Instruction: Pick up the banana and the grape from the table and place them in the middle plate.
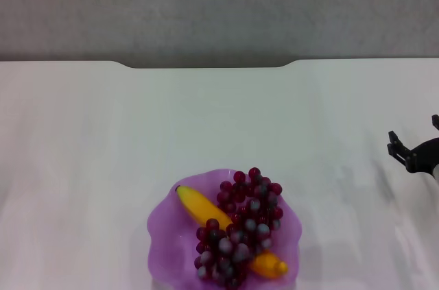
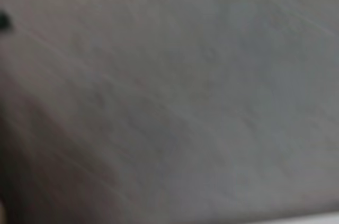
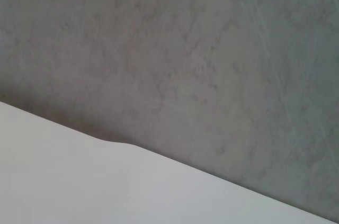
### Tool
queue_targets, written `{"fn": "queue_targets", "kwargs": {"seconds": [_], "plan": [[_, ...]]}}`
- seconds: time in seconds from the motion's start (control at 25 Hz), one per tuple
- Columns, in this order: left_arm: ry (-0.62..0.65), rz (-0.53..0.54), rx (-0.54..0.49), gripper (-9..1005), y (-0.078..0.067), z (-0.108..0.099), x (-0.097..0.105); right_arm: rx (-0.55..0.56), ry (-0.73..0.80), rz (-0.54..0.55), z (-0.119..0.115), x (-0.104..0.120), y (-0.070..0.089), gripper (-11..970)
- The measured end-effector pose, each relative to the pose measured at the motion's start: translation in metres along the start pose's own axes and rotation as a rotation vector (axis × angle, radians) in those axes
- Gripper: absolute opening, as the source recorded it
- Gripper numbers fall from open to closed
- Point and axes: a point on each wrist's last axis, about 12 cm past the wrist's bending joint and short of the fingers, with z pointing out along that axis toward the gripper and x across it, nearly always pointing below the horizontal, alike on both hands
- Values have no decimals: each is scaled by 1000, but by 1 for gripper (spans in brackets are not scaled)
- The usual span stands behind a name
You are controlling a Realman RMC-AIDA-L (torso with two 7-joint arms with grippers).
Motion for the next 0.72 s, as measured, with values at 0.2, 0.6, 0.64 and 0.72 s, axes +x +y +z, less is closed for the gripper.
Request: {"fn": "queue_targets", "kwargs": {"seconds": [0.2,0.6,0.64,0.72], "plan": [[-132,-4,24,880,-37,-11,16,0,0,0,0,0,0,886],[-290,-316,374,880,-47,-17,45,-38,-37,-12,7,-12,10,884],[-282,-335,384,880,-43,-16,47,-49,-45,-14,8,-14,13,884],[-273,-343,390,880,-42,-17,49,-68,-63,-14,9,-18,18,884]]}}
